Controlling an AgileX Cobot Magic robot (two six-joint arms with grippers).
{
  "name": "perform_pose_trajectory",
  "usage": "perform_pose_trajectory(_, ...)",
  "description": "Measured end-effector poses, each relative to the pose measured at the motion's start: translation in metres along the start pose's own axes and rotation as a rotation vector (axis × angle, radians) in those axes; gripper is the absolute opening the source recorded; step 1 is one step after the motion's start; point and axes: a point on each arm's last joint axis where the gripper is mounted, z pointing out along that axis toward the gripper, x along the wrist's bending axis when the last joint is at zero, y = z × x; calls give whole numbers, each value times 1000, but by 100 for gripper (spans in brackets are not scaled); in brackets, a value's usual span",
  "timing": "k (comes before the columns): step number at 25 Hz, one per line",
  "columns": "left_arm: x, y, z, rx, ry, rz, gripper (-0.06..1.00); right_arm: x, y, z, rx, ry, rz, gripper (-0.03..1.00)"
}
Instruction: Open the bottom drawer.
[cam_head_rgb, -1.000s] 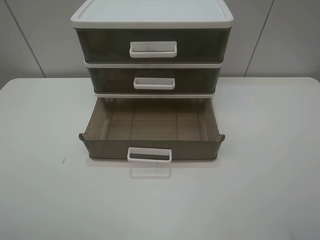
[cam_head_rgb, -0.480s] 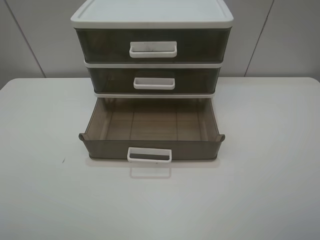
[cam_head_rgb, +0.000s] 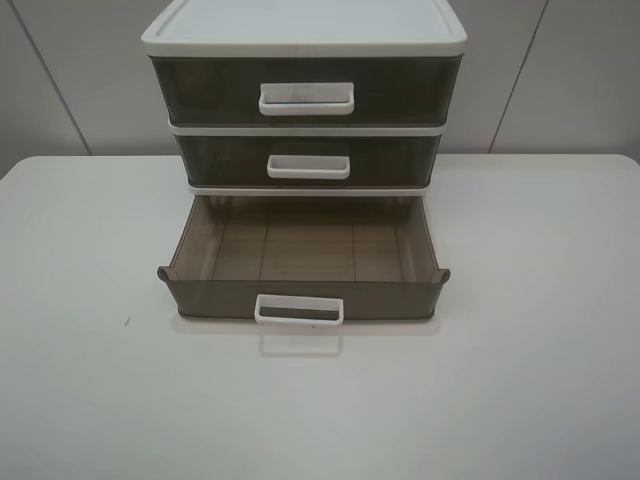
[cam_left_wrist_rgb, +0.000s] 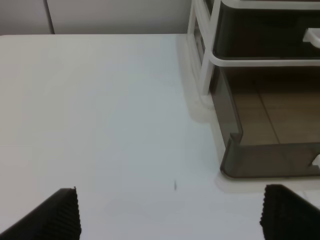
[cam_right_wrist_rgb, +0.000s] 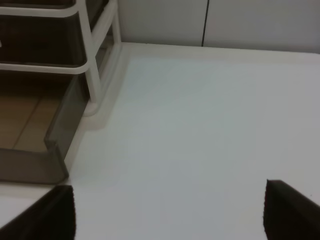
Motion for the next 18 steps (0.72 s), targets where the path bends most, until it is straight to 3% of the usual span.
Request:
perform_pose_trajectory(7, 0, 0, 0, 0, 0, 0, 74, 2, 0, -2, -2, -127, 44, 75)
perform_pose_trajectory(18, 0, 0, 0, 0, 0, 0, 74, 6, -1, -2, 4, -102, 6, 75)
